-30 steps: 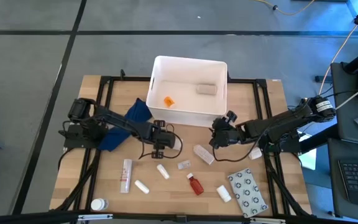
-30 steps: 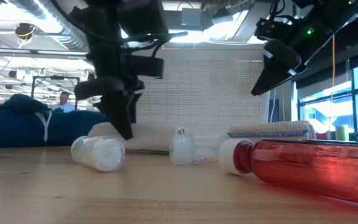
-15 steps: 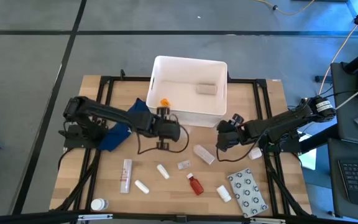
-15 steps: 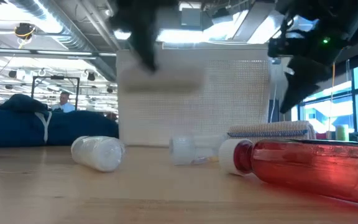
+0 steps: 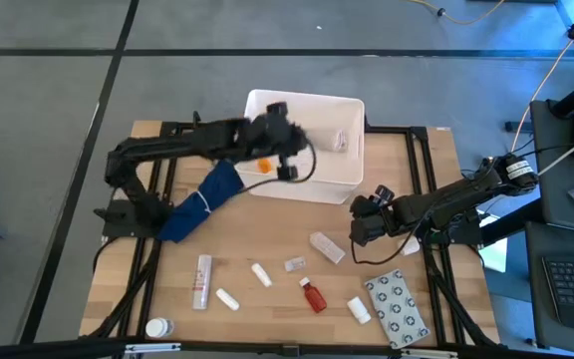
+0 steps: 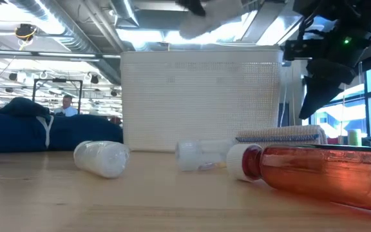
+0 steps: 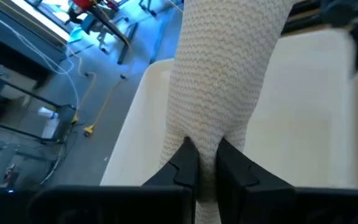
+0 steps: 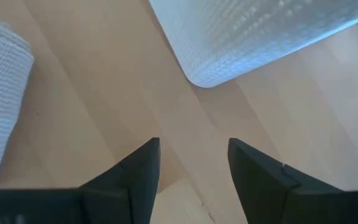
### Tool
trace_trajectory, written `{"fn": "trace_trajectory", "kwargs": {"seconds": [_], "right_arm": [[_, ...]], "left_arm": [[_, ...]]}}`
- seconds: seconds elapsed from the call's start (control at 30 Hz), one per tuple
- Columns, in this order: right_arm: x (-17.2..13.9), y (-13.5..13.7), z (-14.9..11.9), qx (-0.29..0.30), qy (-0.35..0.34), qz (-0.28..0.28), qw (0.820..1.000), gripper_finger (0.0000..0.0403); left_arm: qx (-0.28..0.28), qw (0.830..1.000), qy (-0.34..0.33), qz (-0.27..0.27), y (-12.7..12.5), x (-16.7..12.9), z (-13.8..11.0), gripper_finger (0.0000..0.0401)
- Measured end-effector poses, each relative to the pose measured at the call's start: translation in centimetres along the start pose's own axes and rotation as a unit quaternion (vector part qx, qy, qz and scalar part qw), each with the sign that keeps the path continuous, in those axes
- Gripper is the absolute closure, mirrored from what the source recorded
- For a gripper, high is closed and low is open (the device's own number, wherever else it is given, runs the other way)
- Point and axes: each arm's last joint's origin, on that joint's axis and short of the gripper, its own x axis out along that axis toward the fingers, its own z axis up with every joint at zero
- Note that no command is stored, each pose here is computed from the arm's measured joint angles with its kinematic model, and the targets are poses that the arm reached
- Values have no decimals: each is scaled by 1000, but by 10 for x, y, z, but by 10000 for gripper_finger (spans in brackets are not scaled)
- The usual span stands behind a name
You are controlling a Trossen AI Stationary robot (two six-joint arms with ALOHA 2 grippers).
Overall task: Pick & place medical supplies in basket/bin
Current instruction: Put the light brown bandage into the white bin
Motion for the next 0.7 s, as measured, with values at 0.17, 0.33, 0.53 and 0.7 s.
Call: {"fn": "trace_trajectory", "kwargs": {"seconds": [0.17,0.33,0.53,0.7], "right_arm": [[0,0,0,9,-2,2,1000,212],[0,3,3,33,-12,14,999,212],[0,3,3,44,-14,16,999,212],[0,4,4,47,-19,20,999,212]], "left_arm": [[-10,999,11,-29,25,67,-23,380],[-4,999,26,-47,29,126,-47,380],[-5,994,67,-88,15,181,-77,380],[-22,989,100,-108,-1,208,-96,380]]}}
